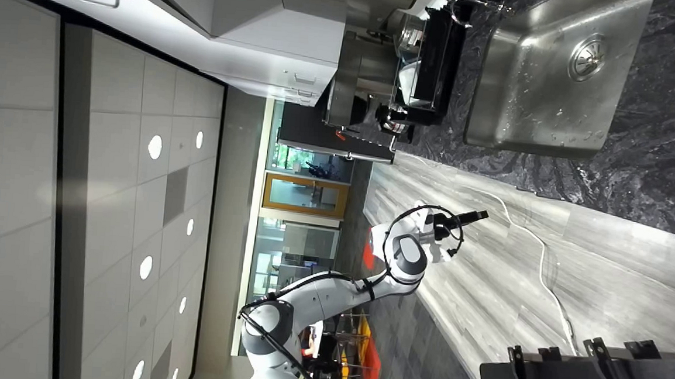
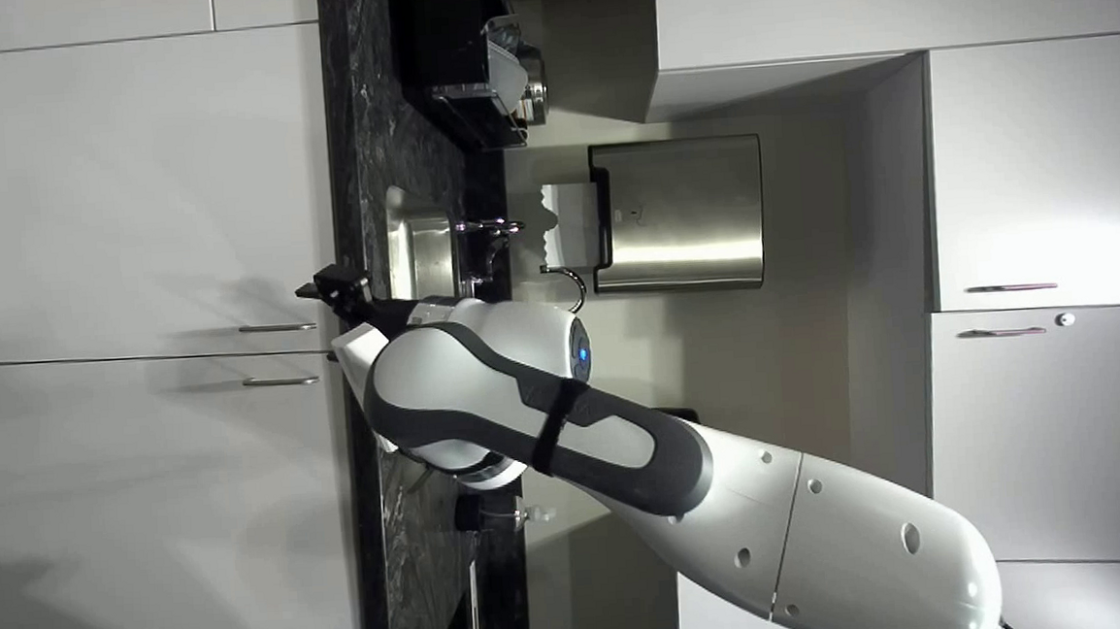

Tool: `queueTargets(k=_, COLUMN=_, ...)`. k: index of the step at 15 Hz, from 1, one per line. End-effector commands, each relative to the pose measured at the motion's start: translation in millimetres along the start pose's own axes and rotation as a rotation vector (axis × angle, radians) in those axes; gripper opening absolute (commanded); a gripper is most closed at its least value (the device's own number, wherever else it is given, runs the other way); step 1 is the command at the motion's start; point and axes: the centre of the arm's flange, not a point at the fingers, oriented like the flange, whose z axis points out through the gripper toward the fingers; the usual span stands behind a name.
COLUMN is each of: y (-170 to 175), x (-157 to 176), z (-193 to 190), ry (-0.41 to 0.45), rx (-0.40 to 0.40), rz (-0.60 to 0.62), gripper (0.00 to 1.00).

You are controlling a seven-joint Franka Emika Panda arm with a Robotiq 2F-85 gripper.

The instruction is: Open the bottom left cabinet door

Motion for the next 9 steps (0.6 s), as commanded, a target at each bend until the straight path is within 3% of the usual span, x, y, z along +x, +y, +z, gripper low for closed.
queueTargets(k=1, y=-3.2, x=-1.9, z=5.4, ry=-0.010, rx=-0.011, rz=-0.008, gripper=1.00)
queueTargets(k=6, y=-10.0, x=-3.6, z=9.7, ry=-0.019, rx=-0.016, rz=-0.016, gripper=1.00)
queueTargets(k=9, y=-13.9, x=2.4, z=25.6, ry=-0.015, rx=-0.059, rz=0.044, gripper=1.00)
